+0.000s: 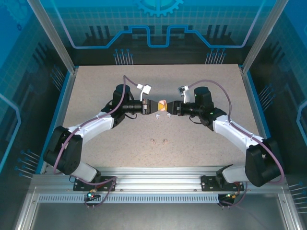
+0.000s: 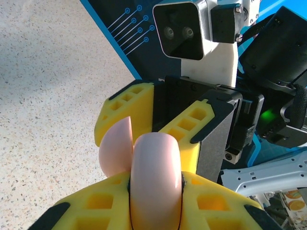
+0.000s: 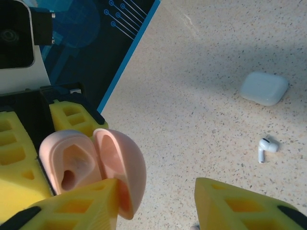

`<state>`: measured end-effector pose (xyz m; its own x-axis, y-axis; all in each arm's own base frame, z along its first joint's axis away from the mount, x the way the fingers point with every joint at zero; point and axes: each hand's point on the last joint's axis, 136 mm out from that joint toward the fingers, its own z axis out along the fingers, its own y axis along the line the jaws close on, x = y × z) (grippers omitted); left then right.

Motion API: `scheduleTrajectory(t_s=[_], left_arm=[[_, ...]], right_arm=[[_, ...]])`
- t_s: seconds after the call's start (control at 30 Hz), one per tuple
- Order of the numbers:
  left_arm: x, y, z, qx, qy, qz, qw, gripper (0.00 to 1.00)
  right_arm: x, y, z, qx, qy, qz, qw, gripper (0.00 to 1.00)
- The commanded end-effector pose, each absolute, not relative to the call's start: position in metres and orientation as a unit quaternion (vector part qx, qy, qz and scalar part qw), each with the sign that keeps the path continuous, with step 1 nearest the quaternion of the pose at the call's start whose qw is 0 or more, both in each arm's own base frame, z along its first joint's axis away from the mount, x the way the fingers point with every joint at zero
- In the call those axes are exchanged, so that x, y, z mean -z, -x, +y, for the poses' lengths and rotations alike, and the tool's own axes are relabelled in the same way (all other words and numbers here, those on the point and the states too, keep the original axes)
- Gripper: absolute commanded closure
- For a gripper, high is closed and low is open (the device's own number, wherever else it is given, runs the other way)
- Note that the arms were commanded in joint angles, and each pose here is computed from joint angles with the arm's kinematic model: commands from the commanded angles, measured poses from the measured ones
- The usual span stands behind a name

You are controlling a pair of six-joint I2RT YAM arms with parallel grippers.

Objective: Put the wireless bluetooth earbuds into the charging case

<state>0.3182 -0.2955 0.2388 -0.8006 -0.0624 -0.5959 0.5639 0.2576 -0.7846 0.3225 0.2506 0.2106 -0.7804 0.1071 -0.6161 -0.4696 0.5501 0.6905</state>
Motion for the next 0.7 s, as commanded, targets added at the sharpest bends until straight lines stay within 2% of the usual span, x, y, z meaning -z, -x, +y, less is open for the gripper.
scheduleTrajectory(t_s=[0.0, 0.3, 0.4, 0.53, 0.67], left_arm=[[-0.2532, -0.3147, -0.3017, 0.598, -0.182, 0.733, 0.267, 1.00], [-0.2552, -0.3145, -0.3033, 0.599, -0.183, 0.732, 0.269, 1.00], [-0.2537, -0.3144, -0.3047, 0.598, -0.182, 0.733, 0.268, 1.00], [-0.2505, -0.3165, -0.3054, 0.596, -0.177, 0.736, 0.267, 1.00], [-0.2484, -0.3208, -0.3045, 0.590, -0.169, 0.740, 0.275, 0.97]], right_arm=[[-0.2227, -0.3261, 0.2575, -0.464, 0.124, 0.815, 0.324, 0.60], [-0.2244, -0.3243, 0.2634, -0.467, 0.134, 0.813, 0.319, 0.82], [-0.2261, -0.3242, 0.2638, -0.467, 0.136, 0.813, 0.319, 0.87], [-0.2269, -0.3255, 0.2625, -0.460, 0.134, 0.818, 0.318, 0.99], [-0.2311, -0.3268, 0.2609, -0.450, 0.137, 0.823, 0.319, 1.00]])
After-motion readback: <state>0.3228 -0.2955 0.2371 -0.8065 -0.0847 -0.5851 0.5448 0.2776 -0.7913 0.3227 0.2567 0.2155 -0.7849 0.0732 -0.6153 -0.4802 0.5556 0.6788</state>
